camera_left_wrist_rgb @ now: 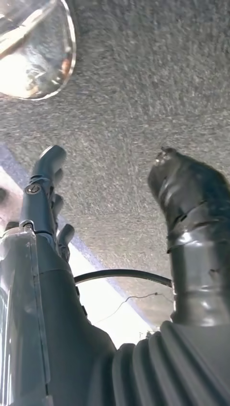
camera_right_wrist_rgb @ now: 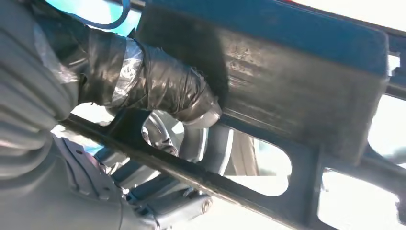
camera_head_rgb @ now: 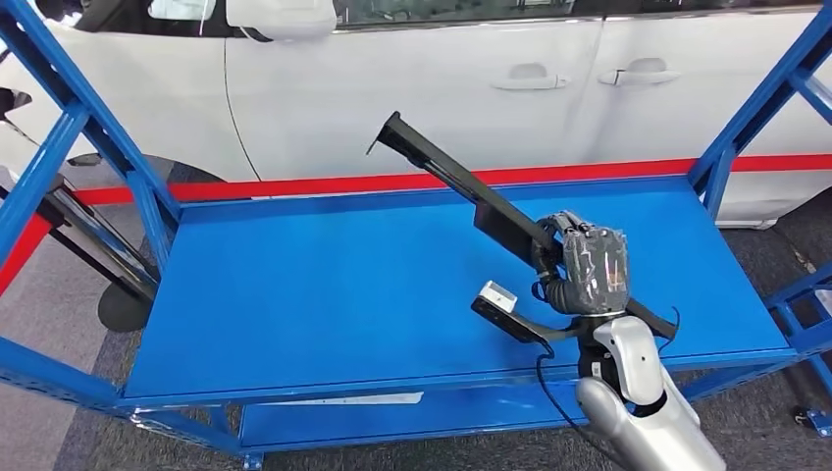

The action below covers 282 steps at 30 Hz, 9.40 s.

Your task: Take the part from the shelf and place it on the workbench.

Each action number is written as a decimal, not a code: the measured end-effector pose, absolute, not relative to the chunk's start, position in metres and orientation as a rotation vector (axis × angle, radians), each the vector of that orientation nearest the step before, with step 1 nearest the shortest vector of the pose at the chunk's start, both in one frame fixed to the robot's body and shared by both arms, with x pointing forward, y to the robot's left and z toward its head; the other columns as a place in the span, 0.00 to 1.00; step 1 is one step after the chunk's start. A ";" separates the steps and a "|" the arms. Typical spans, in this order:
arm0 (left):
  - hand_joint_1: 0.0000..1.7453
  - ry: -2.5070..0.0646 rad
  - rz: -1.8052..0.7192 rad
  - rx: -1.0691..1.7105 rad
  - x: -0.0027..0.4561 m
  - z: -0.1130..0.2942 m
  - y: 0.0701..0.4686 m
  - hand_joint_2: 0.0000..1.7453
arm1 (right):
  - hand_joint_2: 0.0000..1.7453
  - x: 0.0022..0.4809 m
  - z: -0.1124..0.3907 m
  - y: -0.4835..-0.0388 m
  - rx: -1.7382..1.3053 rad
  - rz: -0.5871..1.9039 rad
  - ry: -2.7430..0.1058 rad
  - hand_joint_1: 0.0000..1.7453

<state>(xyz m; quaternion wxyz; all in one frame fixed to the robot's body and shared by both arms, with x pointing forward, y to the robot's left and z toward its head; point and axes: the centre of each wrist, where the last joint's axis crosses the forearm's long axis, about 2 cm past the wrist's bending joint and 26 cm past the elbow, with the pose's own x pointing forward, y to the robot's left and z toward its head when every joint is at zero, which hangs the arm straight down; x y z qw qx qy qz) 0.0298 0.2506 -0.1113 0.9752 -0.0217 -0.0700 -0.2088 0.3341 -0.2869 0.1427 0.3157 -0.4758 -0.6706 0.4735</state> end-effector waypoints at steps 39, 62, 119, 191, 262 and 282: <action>0.00 -0.021 -0.390 0.008 0.028 -0.113 0.276 1.00 | 1.00 0.302 0.184 -0.323 -1.404 1.359 -1.936 1.00; 0.00 -0.008 -0.438 0.017 0.032 -0.112 0.270 1.00 | 1.00 0.288 0.187 -0.353 -1.436 1.433 -1.930 1.00; 0.00 0.067 -0.425 -0.003 0.016 -0.114 0.274 1.00 | 1.00 0.288 0.165 -0.353 -1.279 1.440 -1.823 1.00; 0.00 -0.009 -0.385 -0.070 0.008 -0.114 0.271 1.00 | 1.00 0.295 0.169 -0.351 -1.272 1.426 -1.751 1.00; 0.00 0.048 -0.384 -0.030 0.007 -0.114 0.282 1.00 | 1.00 0.264 0.154 -0.343 -1.288 1.434 -1.742 1.00; 0.00 0.037 -0.382 0.002 0.013 -0.114 0.302 1.00 | 1.00 0.285 0.163 -0.289 -1.251 1.418 -1.829 1.00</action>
